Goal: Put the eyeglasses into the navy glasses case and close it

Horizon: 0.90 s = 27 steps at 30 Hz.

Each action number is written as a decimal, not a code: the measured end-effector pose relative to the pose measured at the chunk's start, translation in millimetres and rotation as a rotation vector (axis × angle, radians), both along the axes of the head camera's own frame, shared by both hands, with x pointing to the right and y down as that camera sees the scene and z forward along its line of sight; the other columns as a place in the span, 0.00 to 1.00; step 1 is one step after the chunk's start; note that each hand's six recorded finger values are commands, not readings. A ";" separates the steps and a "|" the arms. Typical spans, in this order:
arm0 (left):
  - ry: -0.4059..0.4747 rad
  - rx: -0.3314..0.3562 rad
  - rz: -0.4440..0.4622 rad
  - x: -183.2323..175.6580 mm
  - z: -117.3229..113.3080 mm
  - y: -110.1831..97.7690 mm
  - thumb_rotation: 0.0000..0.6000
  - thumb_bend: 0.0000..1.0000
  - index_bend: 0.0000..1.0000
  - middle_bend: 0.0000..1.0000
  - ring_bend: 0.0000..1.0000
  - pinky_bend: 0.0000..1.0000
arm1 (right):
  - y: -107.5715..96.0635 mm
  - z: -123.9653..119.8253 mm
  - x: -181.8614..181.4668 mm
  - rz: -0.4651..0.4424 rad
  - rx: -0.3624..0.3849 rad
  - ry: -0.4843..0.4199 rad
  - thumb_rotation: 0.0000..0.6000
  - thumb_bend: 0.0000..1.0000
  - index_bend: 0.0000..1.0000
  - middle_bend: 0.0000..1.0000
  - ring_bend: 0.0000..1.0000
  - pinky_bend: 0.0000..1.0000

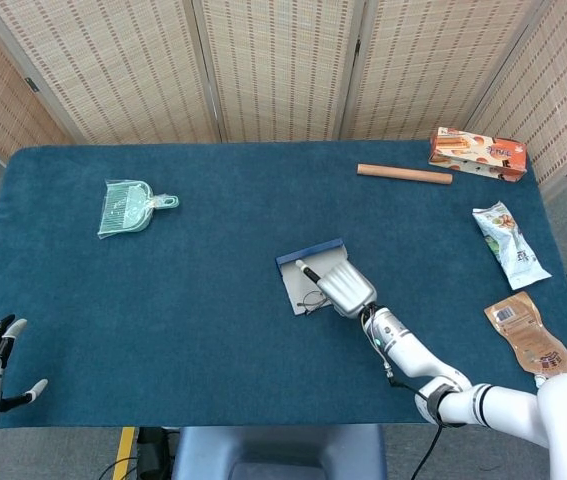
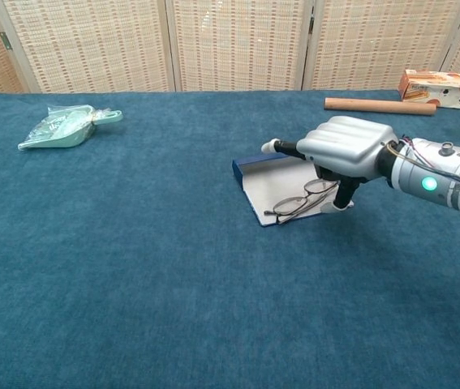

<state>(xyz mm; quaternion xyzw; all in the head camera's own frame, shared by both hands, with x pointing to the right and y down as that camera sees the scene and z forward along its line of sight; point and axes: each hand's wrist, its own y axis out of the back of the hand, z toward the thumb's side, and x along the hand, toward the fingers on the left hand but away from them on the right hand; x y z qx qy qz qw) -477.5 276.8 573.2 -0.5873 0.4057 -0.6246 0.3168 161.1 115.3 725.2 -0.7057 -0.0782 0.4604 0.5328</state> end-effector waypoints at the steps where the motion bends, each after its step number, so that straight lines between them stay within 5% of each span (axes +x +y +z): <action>1: 0.000 0.000 0.001 0.2 0.0 0.0 1.00 0.19 0.15 0.10 0.10 0.20 | 0.0 0.5 -1.4 -0.003 0.004 0.002 1.00 0.19 0.00 1.00 1.00 0.97; 27: -0.026 -0.004 -0.033 -13.1 -4.4 5.6 1.00 0.19 0.15 0.10 0.10 0.20 | -43.9 29.1 -47.1 0.037 0.092 0.096 1.00 0.19 0.00 1.00 1.00 0.97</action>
